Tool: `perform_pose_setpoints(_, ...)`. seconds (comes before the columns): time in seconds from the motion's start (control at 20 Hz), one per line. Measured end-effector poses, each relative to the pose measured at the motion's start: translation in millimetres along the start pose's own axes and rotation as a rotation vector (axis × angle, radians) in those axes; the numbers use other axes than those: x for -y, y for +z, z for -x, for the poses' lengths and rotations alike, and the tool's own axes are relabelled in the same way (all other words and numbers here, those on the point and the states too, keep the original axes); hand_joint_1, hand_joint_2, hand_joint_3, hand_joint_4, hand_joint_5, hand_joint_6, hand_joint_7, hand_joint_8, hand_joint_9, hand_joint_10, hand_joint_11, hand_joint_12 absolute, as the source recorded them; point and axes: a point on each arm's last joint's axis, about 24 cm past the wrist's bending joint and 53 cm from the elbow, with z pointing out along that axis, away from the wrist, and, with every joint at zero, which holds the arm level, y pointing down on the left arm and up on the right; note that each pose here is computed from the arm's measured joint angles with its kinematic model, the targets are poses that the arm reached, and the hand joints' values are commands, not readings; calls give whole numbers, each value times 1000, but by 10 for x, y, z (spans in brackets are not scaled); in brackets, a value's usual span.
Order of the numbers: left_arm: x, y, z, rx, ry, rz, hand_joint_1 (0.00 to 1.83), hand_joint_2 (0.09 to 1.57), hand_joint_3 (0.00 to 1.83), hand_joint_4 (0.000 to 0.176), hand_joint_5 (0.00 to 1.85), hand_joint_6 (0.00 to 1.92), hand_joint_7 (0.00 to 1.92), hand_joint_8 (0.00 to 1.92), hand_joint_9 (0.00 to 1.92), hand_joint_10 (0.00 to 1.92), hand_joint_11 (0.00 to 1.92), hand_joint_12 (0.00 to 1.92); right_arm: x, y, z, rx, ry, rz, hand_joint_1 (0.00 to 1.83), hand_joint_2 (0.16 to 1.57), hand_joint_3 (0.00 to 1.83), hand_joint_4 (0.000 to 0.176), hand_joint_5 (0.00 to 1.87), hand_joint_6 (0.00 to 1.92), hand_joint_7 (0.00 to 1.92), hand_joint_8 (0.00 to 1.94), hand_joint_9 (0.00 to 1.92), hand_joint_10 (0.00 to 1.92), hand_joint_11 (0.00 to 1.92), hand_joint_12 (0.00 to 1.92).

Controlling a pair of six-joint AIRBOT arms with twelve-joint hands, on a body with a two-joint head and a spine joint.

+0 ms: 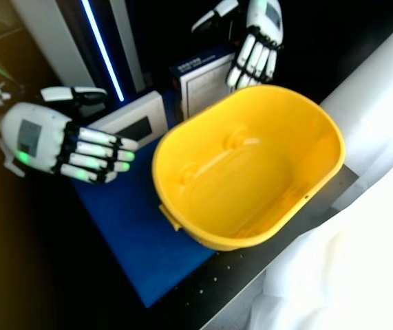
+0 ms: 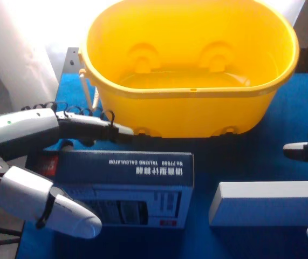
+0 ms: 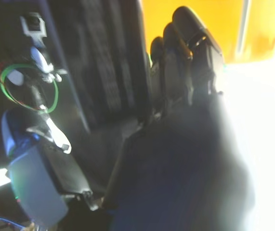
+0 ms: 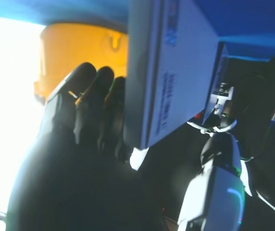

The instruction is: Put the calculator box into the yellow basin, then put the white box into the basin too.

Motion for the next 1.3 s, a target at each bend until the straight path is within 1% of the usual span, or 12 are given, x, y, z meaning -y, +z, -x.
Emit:
perform_pose_setpoints(0.1,-95,41,-54,-21,-9,26,757,869,29,0,509,34,404,27,369,73,0,1495,70,7,-26,-4,2,-16,1127,988,33,0,762,80,749,68,489,562,59,1548)
perform_pose_setpoints(0.15,-103,46,-54,-21,-12,27,831,918,21,0,558,32,442,25,410,96,0,1529,80,7,-36,-5,3,-18,1206,1029,26,0,890,115,858,104,582,649,175,1569)
perform_pose_setpoints(0.2,-94,57,-40,-20,-7,22,968,992,19,0,638,37,496,27,462,126,0,1553,85,8,-47,-9,2,-20,1343,1089,27,0,947,732,909,825,868,1161,638,1620)
perform_pose_setpoints(0.3,-89,77,-4,-8,-29,11,1144,1095,9,0,815,36,670,31,644,181,224,1477,84,10,-42,-8,-1,-19,1379,1119,4,0,927,939,901,1041,965,1292,952,1534)
perform_pose_setpoints(0.35,-54,78,19,0,-31,-4,1131,1179,0,0,821,971,876,83,821,321,520,1429,88,11,-36,-6,0,-20,1466,1115,0,0,945,979,909,940,932,1175,828,1611)
perform_pose_setpoints(0.4,-36,77,29,3,-29,-12,1317,1164,0,0,799,1080,878,904,878,1130,727,1448,86,11,-35,-6,-1,-20,1481,1126,4,0,926,1047,874,963,892,1186,782,1637)
perform_pose_setpoints(0.45,-17,80,58,15,-36,-22,1351,1175,3,0,743,1163,853,1113,882,1331,796,1470,77,22,-21,2,2,-16,1385,1151,6,0,908,1134,830,1043,854,1343,756,1589)
perform_pose_setpoints(0.6,-36,48,195,74,-85,-39,1356,1180,2,0,765,1110,857,1210,838,1446,764,1605,-2,23,20,18,34,18,1353,1181,2,0,854,1163,816,1247,762,1425,611,1588)
perform_pose_setpoints(0.75,46,-53,351,141,-117,-83,1212,1176,4,0,832,1074,903,1306,814,1194,644,1559,-249,-1,114,59,64,123,1360,1159,2,0,891,1075,853,1210,815,1359,695,1510)
perform_pose_setpoints(0.85,297,-155,528,217,-97,-173,1344,1191,2,0,750,1193,851,1222,780,1442,623,1582,-409,-38,152,85,77,189,1356,1164,0,0,874,1123,867,1186,788,1373,620,1558)
perform_pose_setpoints(1.1,695,-401,872,377,-31,-328,1365,1153,0,0,809,1096,950,1083,841,1353,747,1513,-563,-91,228,127,89,259,1361,1145,0,0,921,1121,877,1109,842,1259,684,1382)
perform_pose_setpoints(1.3,1061,-637,1262,543,44,-479,1215,1235,3,0,716,1144,838,1510,851,1571,707,1834,-489,-88,223,148,112,246,1366,1132,0,0,942,1091,966,999,807,1283,579,1511)
